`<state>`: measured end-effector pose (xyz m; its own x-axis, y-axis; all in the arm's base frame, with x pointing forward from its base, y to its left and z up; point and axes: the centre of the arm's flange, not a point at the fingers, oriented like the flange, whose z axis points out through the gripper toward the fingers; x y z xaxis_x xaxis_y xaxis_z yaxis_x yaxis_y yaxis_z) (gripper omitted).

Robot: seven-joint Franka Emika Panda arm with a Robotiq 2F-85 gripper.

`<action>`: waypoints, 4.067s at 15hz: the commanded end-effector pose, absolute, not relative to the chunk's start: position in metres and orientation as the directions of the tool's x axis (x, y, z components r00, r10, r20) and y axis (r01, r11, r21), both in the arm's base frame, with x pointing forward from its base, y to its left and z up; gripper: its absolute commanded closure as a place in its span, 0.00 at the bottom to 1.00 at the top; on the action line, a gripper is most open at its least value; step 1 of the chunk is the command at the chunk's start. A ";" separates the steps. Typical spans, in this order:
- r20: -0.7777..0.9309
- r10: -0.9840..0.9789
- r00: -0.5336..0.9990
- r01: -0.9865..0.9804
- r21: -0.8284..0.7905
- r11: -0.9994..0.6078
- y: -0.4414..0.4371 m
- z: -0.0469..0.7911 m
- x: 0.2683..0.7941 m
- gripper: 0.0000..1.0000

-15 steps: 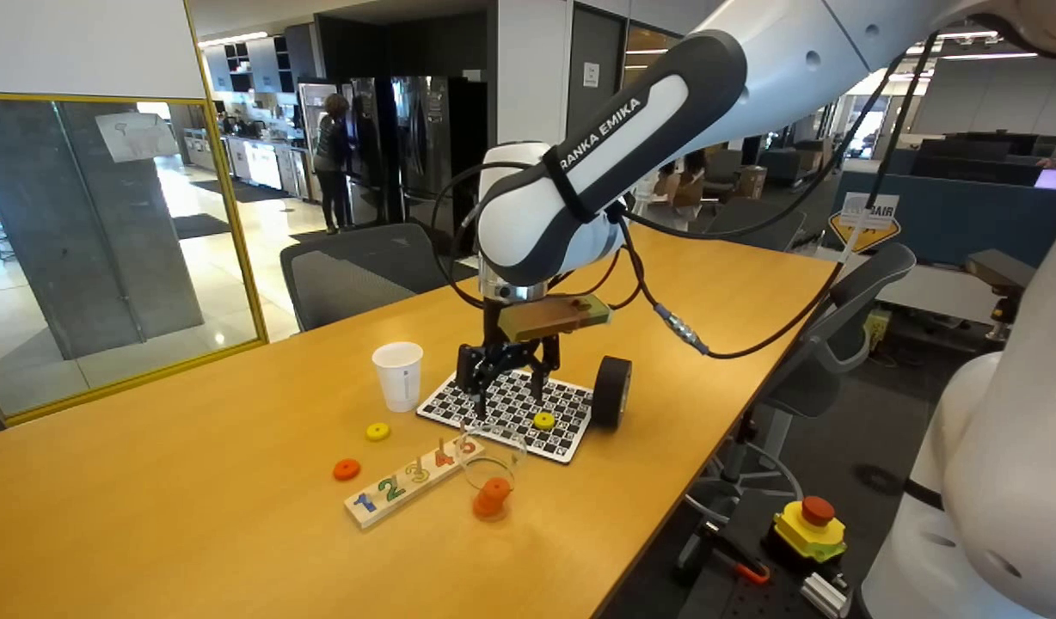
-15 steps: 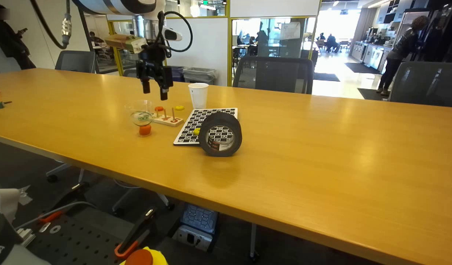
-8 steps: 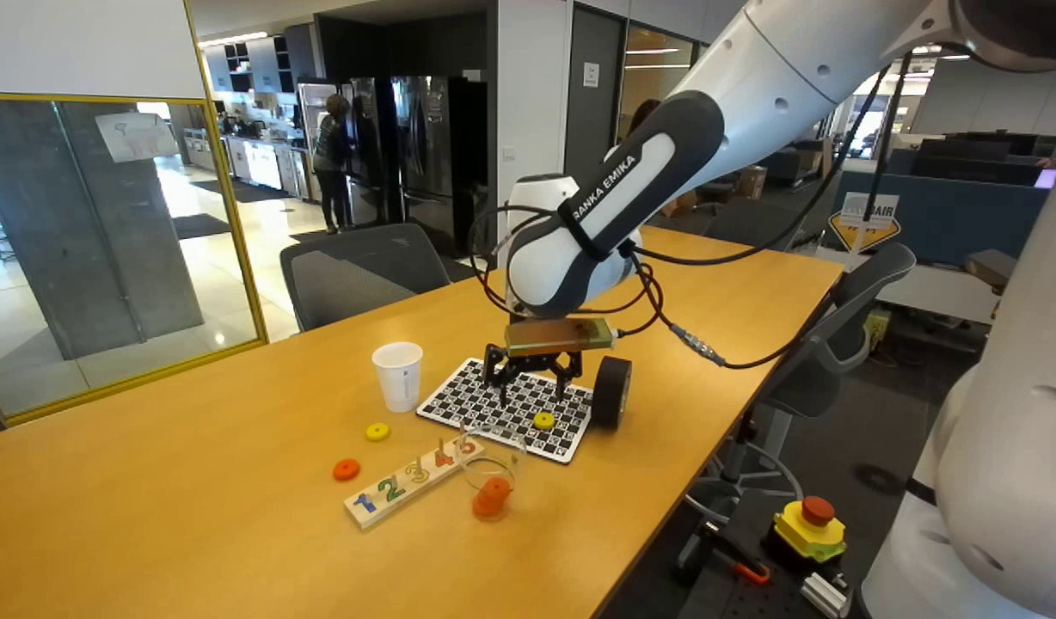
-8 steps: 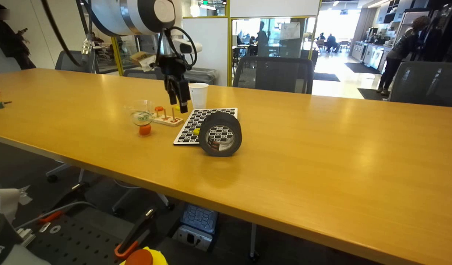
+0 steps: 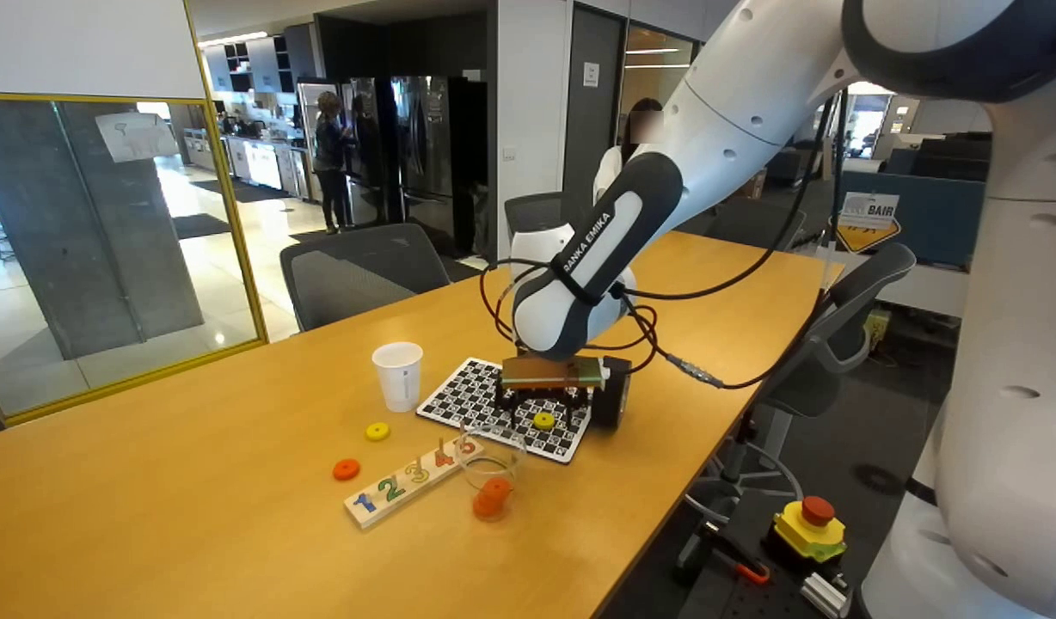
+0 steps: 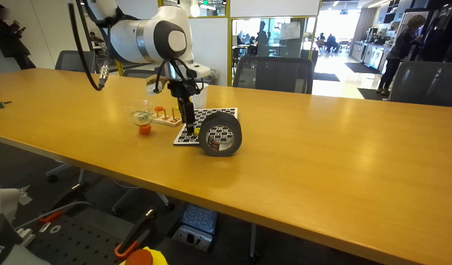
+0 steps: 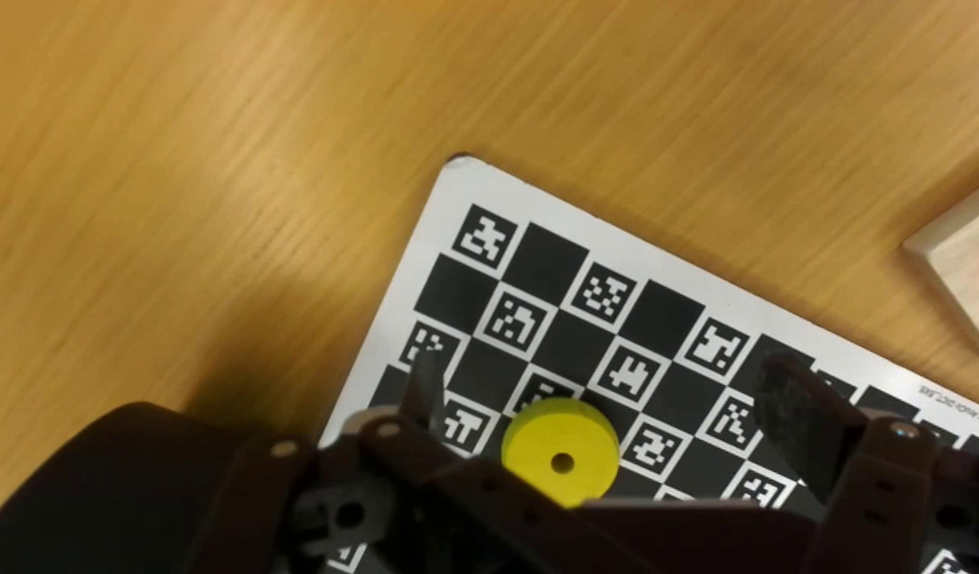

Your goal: Put the orange circle into the transparent cup and put the yellow circle into the white cup.

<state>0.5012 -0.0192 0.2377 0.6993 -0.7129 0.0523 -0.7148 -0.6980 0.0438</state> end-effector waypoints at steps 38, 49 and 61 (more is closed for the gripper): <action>0.227 -0.643 0.731 -0.631 -0.134 -0.764 0.017 0.342 0.640 0.81; 0.230 -0.478 0.847 -0.462 -0.124 -0.878 0.065 0.350 0.726 0.81; 0.199 -0.416 0.888 -0.405 -0.091 -0.910 0.071 0.351 0.720 0.00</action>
